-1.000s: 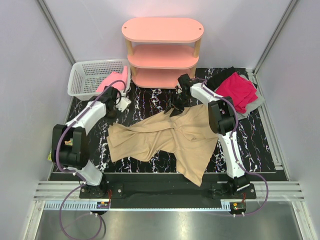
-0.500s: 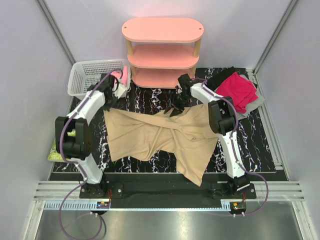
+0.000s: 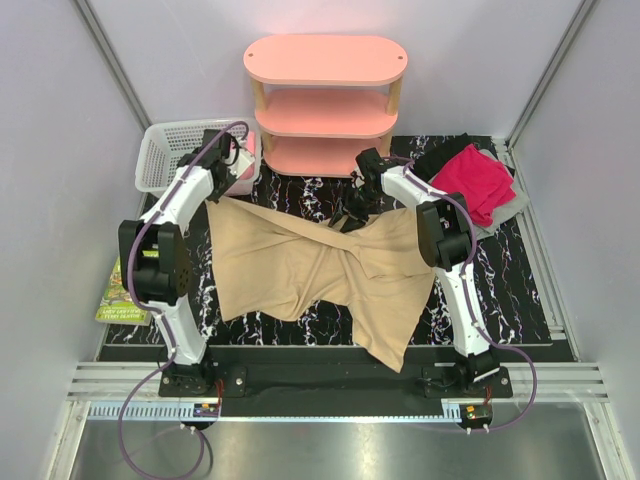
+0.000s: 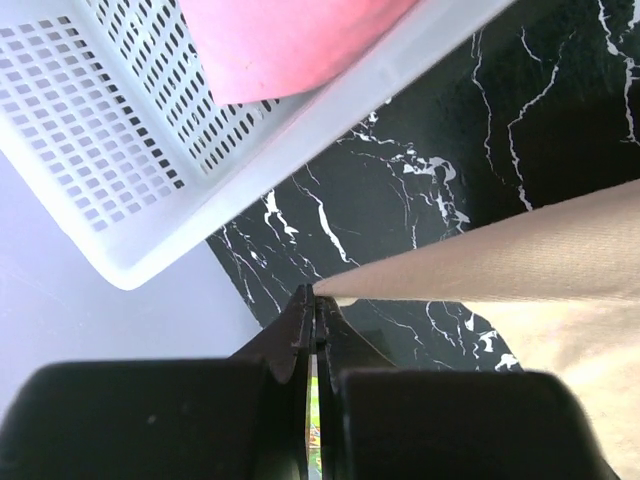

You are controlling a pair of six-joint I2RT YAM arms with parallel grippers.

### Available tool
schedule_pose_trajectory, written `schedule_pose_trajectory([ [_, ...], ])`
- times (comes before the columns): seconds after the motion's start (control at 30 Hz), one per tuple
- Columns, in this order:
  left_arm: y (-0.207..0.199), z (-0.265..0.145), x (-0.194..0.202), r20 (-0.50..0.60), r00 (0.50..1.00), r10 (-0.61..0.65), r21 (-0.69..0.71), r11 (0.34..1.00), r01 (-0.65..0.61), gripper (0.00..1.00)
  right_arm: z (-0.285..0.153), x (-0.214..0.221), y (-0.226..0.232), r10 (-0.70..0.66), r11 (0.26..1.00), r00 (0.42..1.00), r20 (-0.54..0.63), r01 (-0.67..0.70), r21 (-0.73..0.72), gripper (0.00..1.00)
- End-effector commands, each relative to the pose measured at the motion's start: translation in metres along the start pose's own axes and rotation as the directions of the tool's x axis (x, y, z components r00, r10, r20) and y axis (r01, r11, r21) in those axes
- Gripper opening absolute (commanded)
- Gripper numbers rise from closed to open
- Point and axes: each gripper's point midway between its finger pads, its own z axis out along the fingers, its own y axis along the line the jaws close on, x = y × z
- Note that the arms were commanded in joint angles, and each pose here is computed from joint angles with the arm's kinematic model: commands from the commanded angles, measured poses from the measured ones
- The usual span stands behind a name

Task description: Fold and stack the t-shirts

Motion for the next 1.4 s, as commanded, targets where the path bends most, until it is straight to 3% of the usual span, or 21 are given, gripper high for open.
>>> schedule_pose_trajectory([
  [0.0,0.027,-0.015,-0.013,0.031,1.000,0.001,-0.084,0.996,0.001,0.00,0.010,-0.006,-0.048,-0.006,0.988,1.000,0.030,0.001,0.156,0.51],
  [0.33,-0.035,-0.035,0.057,-0.038,0.996,0.079,0.015,0.997,-0.078,0.00,0.012,-0.005,-0.050,-0.005,0.987,1.000,0.028,0.001,0.159,0.50],
  [0.53,-0.005,-0.069,0.045,0.034,0.997,0.076,-0.090,0.993,-0.072,0.00,0.012,-0.004,-0.051,-0.003,0.987,1.000,0.025,-0.001,0.163,0.50],
  [0.67,0.005,-0.091,0.040,0.049,0.996,0.074,-0.090,0.994,-0.070,0.00,0.009,-0.002,-0.054,-0.010,0.984,1.000,0.029,0.005,0.177,0.50],
  [1.0,-0.096,-0.090,0.127,-0.060,0.990,0.131,0.196,0.974,-0.117,0.04,0.010,-0.008,-0.055,-0.012,0.983,0.999,0.045,0.004,0.184,0.50],
  [1.1,-0.120,-0.095,0.148,-0.084,0.987,0.137,0.275,0.955,-0.109,0.10,0.009,-0.010,-0.055,-0.011,0.983,0.999,0.049,0.002,0.185,0.50],
  [1.23,-0.129,-0.104,0.150,-0.089,0.986,0.141,0.337,0.936,-0.103,0.46,0.009,-0.009,-0.054,-0.008,0.984,0.999,0.045,0.000,0.179,0.50],
  [1.37,-0.116,-0.114,0.125,-0.035,0.994,0.108,0.330,0.940,-0.090,0.57,0.009,-0.008,-0.055,-0.009,0.983,0.999,0.045,0.001,0.183,0.50],
])
